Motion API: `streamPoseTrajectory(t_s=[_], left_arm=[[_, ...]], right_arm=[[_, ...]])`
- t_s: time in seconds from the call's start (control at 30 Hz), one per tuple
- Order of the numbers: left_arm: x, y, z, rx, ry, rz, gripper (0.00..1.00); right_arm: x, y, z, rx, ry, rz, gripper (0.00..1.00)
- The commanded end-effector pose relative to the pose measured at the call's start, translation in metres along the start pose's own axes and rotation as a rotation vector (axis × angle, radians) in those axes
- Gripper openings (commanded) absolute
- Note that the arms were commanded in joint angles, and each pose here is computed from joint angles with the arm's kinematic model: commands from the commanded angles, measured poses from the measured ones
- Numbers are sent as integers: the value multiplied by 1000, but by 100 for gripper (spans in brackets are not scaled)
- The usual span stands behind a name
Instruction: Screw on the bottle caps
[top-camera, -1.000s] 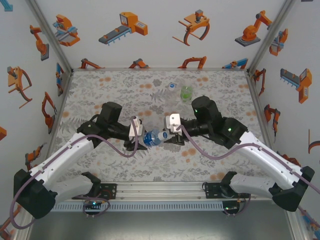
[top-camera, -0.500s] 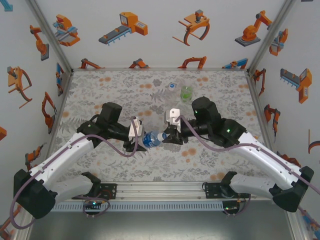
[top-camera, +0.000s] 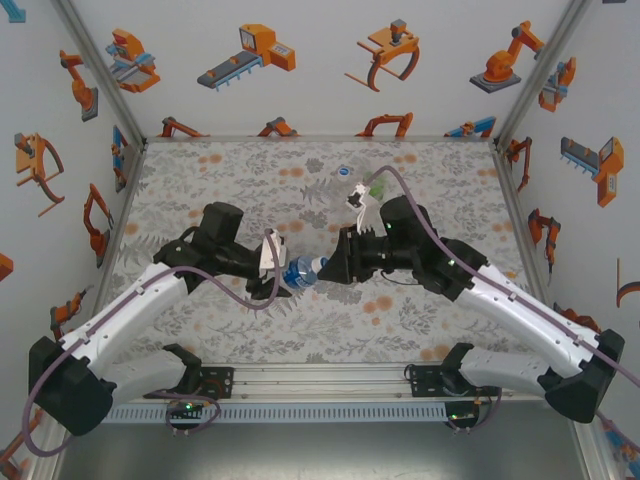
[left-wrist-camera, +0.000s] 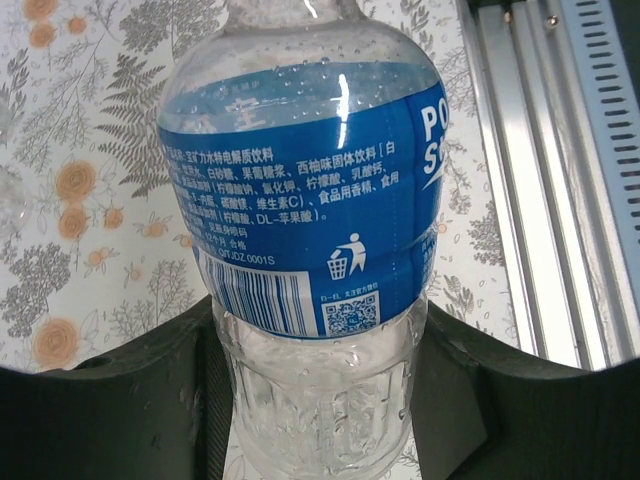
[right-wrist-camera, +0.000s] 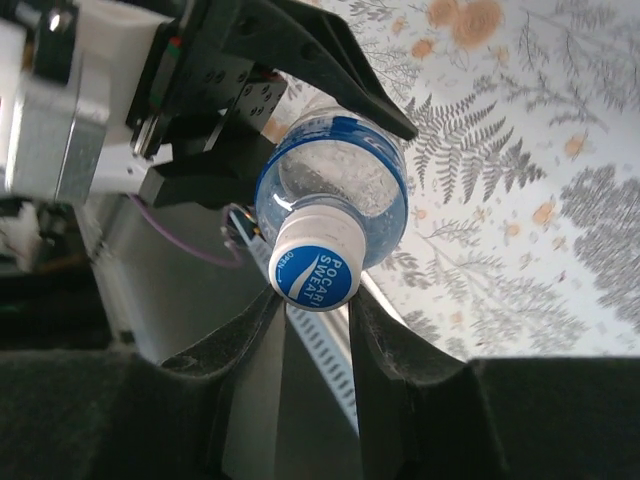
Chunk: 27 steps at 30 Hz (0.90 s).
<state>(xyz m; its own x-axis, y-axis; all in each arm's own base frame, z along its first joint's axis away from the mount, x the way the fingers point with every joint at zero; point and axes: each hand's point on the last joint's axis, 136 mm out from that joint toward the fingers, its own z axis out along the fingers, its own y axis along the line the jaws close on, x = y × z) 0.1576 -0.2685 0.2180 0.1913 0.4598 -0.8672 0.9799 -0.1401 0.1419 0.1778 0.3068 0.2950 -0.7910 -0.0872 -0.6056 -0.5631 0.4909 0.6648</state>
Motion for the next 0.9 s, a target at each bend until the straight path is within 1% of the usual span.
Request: streamPoseTrajectory(t_s=[0.0,0.03,0.13,0.17,0.2,0.23,0.43,0.53,0.73,0.87], left_arm=[[-21,-6,-2,40,-64,55,0],[-21,-6,-2,37,-61,54,0],[-20,0,-3,6,-43,39,0],[-19,3,-3,-11,-34,30,0],[-18,6,-3,-28,-27,26,0],[-17,9,-4,-43,-21,20,0],[-12,21,-6,-115,16,-10,0],[-11,23,-6,-121,17,-13,0],[-11,22,-6,-120,15,-11,0],[-12,22,-6,-118,13,-6,0]], right_arm=[[-32,5,-6,28,-135,156,0],[-34,2,-9,52,-147,153,0],[-37,-1,-18,90,-172,107,27],[-36,-2,-20,95,-177,99,34],[-36,-4,-20,101,-180,100,38],[-36,-6,-20,108,-183,106,40],[-36,-2,-11,82,-161,139,40],[-34,-5,-7,77,-160,154,40],[-41,-6,-1,45,-210,198,40],[-38,-12,5,57,-202,215,40]])
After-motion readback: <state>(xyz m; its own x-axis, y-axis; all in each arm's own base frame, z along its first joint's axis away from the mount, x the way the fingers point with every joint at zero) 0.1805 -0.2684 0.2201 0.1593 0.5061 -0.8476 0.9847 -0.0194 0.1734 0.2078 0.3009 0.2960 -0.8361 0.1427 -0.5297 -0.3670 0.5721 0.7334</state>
